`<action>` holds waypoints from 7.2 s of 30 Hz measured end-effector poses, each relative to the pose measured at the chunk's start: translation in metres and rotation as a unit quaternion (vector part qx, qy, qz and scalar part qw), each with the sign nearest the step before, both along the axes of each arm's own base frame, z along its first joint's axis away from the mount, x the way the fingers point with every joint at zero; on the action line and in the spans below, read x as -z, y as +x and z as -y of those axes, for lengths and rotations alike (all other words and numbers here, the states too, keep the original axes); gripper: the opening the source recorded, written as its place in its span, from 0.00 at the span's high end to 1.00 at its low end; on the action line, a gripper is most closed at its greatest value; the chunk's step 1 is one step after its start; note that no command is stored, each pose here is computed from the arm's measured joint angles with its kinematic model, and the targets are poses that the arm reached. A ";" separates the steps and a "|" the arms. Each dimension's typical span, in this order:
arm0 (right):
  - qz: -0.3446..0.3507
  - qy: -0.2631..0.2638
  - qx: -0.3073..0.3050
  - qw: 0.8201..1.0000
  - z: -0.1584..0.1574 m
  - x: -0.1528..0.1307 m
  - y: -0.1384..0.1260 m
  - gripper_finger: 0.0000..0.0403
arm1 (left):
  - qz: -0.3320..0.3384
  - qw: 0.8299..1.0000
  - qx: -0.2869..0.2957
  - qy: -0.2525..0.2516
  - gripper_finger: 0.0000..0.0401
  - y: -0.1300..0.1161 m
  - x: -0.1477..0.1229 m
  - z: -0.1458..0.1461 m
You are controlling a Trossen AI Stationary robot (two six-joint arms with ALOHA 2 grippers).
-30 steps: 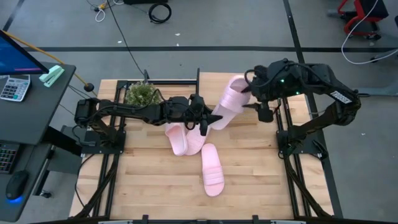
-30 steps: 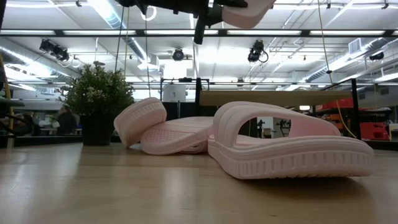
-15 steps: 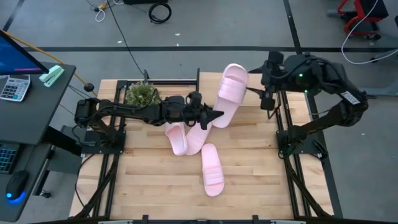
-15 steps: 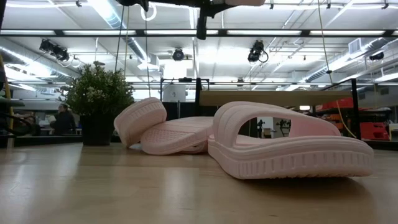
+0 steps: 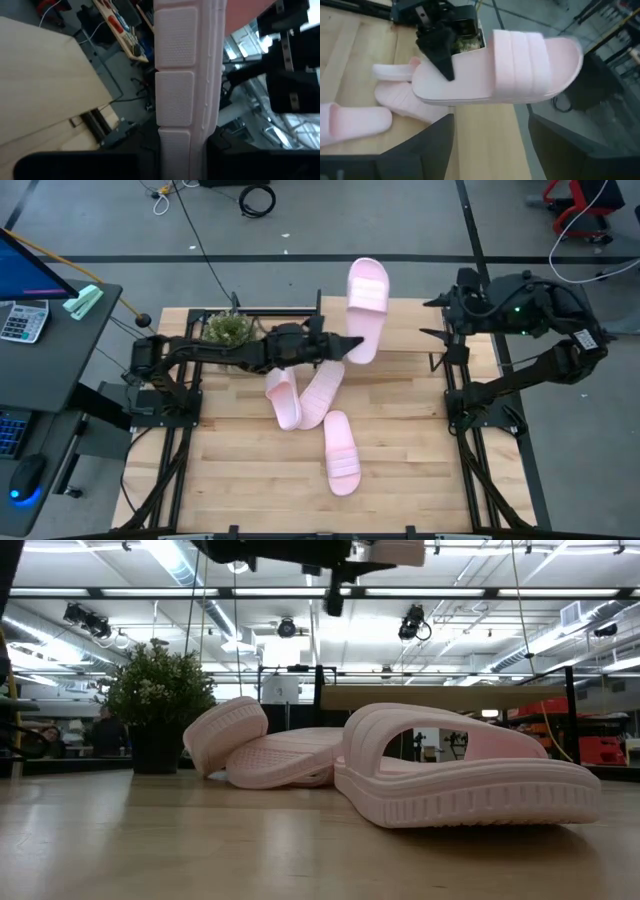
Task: Pick and place slides into the shelf
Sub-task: Put the bottom right pink slide on the shelf, then put the top left pink slide on the shelf
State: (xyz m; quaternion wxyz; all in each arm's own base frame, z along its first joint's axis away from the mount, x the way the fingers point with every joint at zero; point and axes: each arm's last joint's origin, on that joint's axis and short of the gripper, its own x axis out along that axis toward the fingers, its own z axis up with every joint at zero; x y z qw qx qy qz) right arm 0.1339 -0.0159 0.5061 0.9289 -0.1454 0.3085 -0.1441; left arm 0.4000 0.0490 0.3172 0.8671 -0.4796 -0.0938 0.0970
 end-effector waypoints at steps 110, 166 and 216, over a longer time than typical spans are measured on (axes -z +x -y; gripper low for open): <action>-0.012 0.148 0.035 0.988 -0.010 0.010 -0.053 0.40 | -0.022 0.971 -0.010 -0.237 0.77 0.178 0.102 -0.024; -0.031 0.169 0.021 0.985 -0.011 0.013 -0.040 0.40 | -0.073 0.950 0.030 -0.302 0.27 0.172 0.111 -0.051; -0.026 0.179 0.030 0.983 -0.011 0.013 -0.040 0.40 | -0.285 0.929 0.009 -0.237 0.27 0.137 0.081 -0.035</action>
